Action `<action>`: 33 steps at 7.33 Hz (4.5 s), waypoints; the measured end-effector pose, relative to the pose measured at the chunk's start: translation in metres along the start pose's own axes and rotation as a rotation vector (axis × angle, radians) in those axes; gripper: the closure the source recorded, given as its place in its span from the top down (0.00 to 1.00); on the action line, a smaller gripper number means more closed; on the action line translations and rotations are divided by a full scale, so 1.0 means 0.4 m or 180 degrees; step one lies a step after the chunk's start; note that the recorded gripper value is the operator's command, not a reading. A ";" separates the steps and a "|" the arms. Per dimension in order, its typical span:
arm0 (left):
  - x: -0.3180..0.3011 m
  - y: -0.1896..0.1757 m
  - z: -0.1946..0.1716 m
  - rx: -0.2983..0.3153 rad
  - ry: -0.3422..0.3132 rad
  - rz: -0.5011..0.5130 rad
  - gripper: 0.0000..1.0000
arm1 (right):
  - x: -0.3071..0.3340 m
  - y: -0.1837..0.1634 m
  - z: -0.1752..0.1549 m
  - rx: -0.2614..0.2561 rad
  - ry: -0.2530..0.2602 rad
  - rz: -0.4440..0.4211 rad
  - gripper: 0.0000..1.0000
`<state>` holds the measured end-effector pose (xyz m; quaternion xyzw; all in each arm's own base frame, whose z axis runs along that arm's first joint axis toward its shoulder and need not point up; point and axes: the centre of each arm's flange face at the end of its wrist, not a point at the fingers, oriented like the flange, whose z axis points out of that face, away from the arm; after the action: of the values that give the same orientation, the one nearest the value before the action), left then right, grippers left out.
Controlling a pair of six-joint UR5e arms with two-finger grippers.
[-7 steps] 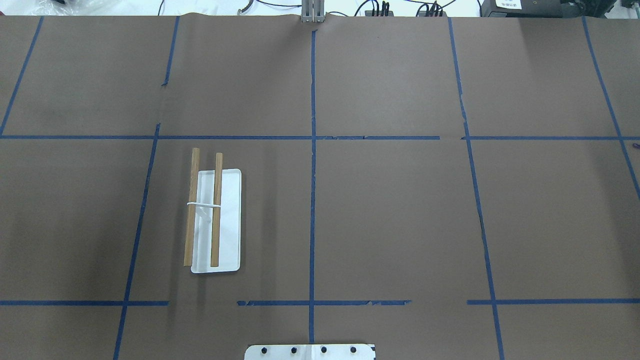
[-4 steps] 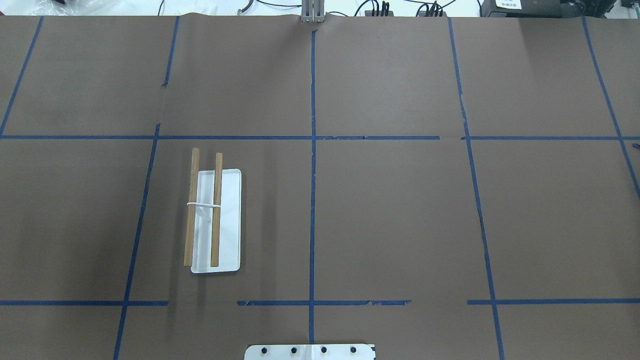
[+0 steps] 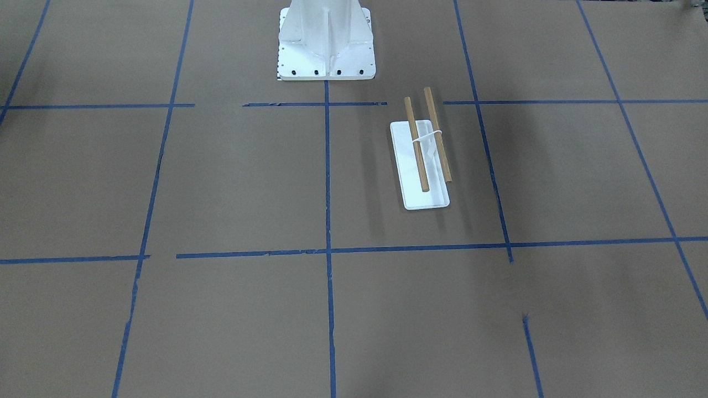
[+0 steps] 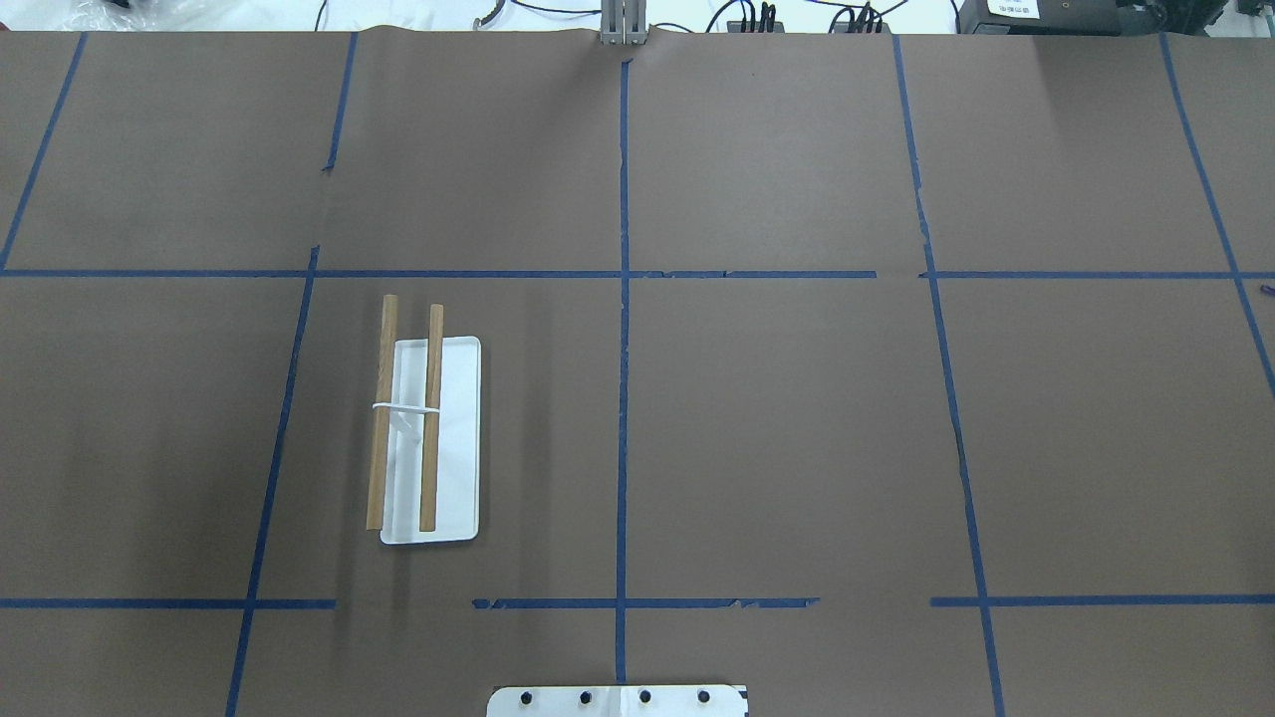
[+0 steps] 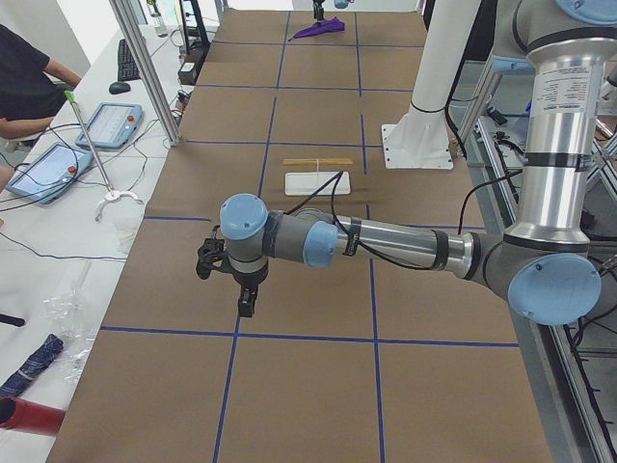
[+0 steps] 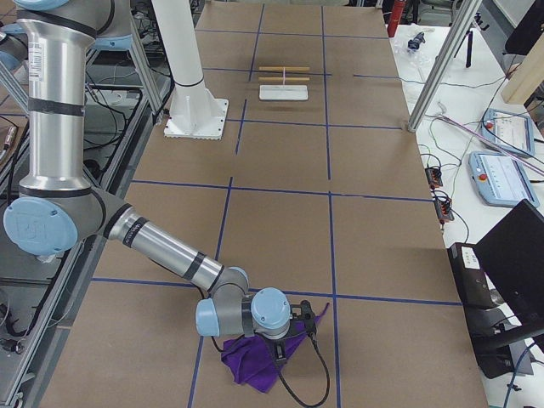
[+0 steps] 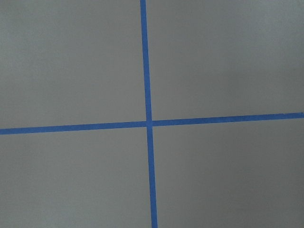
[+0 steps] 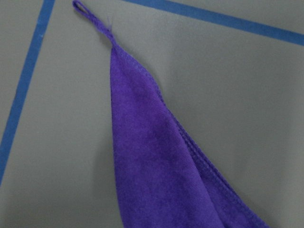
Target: Hang towel on rack
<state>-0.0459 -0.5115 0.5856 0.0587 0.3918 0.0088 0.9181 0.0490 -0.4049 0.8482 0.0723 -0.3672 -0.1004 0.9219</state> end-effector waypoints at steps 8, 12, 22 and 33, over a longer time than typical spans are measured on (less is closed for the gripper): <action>0.013 -0.002 -0.009 0.0017 0.0058 0.0012 1.00 | 0.053 0.120 0.078 -0.0321 0.0188 0.0002 0.71; 0.016 -0.005 -0.011 0.0025 0.0059 0.0021 1.00 | 0.052 0.114 0.080 -0.0317 0.0172 -0.0027 0.00; 0.022 -0.005 -0.010 0.0015 0.0143 0.0022 1.00 | -0.105 -0.208 -0.190 0.0583 -0.0145 -0.0460 0.00; 0.498 -0.148 0.032 0.0935 0.0780 0.0354 1.00 | -1.069 -0.682 -0.566 0.1694 -0.0854 0.0501 0.00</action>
<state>0.0998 -0.5592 0.4445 0.2121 0.4938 0.0093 0.8432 -0.1340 -0.5542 0.3454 0.2687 -0.5035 0.0624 0.8188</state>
